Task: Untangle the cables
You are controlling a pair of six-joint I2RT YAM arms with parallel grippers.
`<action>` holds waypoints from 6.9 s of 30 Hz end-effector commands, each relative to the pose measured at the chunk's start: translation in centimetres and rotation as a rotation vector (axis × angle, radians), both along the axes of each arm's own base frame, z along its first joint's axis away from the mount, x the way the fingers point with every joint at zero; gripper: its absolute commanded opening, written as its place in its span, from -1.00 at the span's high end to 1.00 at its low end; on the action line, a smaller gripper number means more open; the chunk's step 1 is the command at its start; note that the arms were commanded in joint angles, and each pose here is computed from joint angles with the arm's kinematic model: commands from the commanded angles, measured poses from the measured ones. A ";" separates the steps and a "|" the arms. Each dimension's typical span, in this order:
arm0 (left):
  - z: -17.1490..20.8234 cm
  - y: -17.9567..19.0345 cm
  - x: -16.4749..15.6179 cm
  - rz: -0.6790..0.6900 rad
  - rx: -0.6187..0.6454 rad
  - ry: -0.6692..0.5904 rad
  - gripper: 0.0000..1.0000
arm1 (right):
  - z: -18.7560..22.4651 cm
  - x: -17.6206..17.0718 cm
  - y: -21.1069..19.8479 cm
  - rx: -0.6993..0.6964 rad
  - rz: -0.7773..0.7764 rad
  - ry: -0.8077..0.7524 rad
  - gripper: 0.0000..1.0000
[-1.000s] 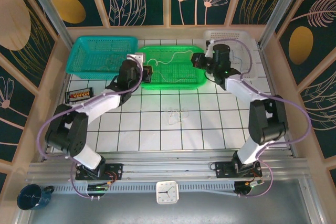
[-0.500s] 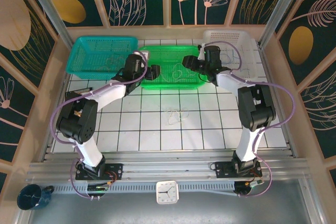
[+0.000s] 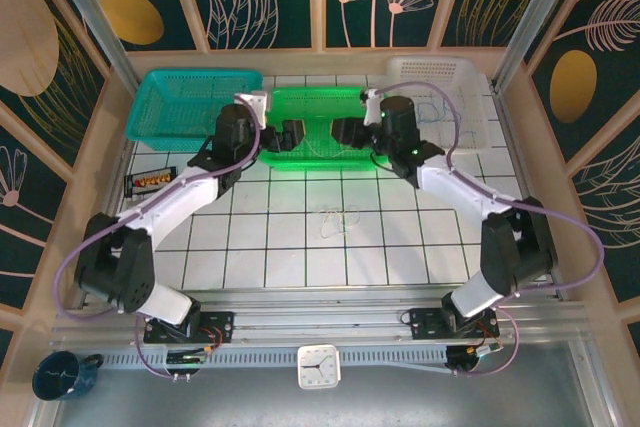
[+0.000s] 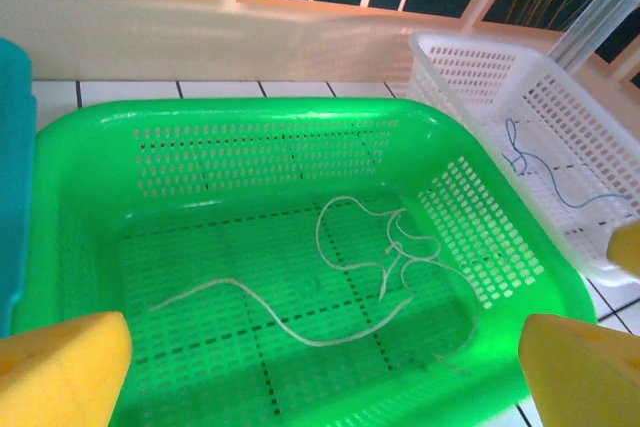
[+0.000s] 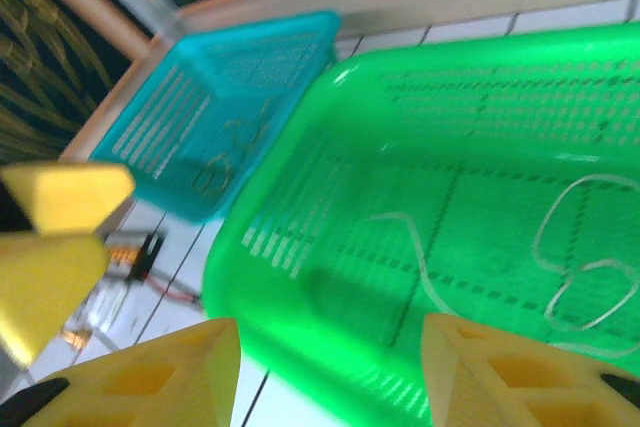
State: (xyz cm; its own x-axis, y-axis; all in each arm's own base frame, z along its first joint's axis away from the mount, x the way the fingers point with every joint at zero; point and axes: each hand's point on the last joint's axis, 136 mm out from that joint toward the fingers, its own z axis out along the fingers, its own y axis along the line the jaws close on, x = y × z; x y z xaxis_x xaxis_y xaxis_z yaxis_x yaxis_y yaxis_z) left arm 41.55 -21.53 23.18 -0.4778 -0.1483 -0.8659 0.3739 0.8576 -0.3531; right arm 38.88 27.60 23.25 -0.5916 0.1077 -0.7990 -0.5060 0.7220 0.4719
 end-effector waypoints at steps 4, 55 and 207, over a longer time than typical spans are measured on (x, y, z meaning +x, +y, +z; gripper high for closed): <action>-1.5 1.6 -4.1 0.015 -0.103 0.056 -0.98 | -5.9 -5.7 1.2 -0.210 0.089 0.043 -0.06; 0.3 0.1 -8.7 -0.109 -0.504 0.079 -0.96 | -7.0 -9.4 1.3 -0.114 0.214 0.100 1.00; 8.2 -7.2 -11.3 -0.393 -1.073 0.288 1.00 | -4.8 -10.5 3.7 0.102 0.263 0.032 0.48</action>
State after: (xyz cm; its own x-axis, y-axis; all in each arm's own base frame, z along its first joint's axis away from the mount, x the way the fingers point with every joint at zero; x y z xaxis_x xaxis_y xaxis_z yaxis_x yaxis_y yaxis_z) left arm 30.64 -28.80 27.04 -0.8342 -0.5219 -0.1779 0.2313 -0.0384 -0.9721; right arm 28.33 31.34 18.58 -0.6561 0.0055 -0.7547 -0.6440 0.5172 0.5637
